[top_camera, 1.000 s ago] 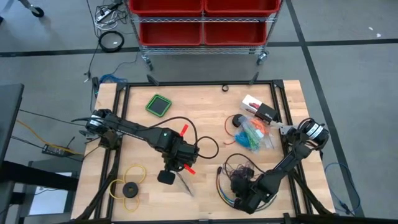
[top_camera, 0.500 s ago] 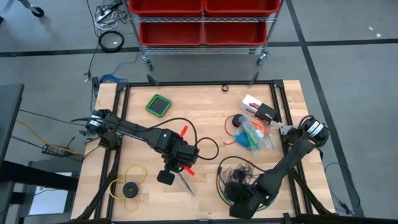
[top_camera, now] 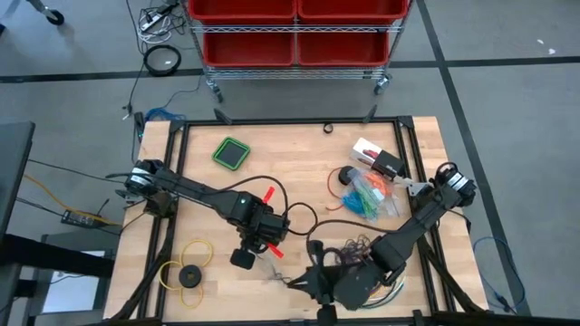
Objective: Sort rubber bands
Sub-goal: Put the black rubber band into the transparent zip bag
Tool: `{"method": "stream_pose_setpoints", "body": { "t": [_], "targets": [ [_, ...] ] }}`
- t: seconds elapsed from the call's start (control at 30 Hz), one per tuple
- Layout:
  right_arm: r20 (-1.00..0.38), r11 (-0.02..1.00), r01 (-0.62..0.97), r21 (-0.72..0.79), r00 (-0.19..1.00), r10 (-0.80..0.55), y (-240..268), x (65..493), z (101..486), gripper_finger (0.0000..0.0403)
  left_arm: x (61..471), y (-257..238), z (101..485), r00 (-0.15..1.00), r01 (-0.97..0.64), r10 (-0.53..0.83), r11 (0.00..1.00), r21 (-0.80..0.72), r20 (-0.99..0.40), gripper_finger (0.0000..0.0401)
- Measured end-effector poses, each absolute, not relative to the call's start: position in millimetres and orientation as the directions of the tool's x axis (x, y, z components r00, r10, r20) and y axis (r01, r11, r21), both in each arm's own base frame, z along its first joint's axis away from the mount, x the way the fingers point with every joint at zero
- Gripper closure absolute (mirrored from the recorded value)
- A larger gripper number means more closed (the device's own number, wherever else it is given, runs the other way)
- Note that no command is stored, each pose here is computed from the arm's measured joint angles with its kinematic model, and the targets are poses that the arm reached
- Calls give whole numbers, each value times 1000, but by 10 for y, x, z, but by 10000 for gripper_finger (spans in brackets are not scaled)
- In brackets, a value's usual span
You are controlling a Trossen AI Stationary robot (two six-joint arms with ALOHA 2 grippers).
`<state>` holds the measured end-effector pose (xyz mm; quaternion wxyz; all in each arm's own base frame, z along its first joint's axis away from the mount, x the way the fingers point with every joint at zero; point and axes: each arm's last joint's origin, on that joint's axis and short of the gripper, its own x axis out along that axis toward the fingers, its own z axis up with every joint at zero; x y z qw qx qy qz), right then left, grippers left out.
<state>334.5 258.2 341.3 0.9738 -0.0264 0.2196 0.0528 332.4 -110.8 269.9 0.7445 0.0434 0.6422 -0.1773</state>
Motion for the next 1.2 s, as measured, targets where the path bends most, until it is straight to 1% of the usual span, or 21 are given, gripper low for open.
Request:
{"method": "stream_pose_setpoints", "body": {
  "t": [0.17,0.37,0.6,0.87,1.0,1.2],
  "targets": [
    [-367,985,-164,-56,921,133,2479,3478,3515,403,3331,-1110,2609,118,319,-210,934,-164,-971,400],
    [-371,984,-167,-56,919,135,2331,3589,3514,403,3373,-1123,2606,161,310,-224,936,-166,-961,400],
    [-341,980,-183,-76,928,147,2296,3630,3547,403,3412,-1136,2616,200,313,-237,935,-167,-951,400],
    [-287,974,-194,-118,945,154,2284,3644,3695,403,3411,-1137,2616,198,309,-241,935,-173,-950,400],
    [-304,969,-198,-148,941,146,2265,3644,3710,403,3408,-1151,2619,190,312,-269,928,-202,-944,400],
    [-359,974,-181,-138,926,121,2210,3653,3656,403,3434,-1173,2630,207,285,-314,925,-249,-927,400]
  ]
}}
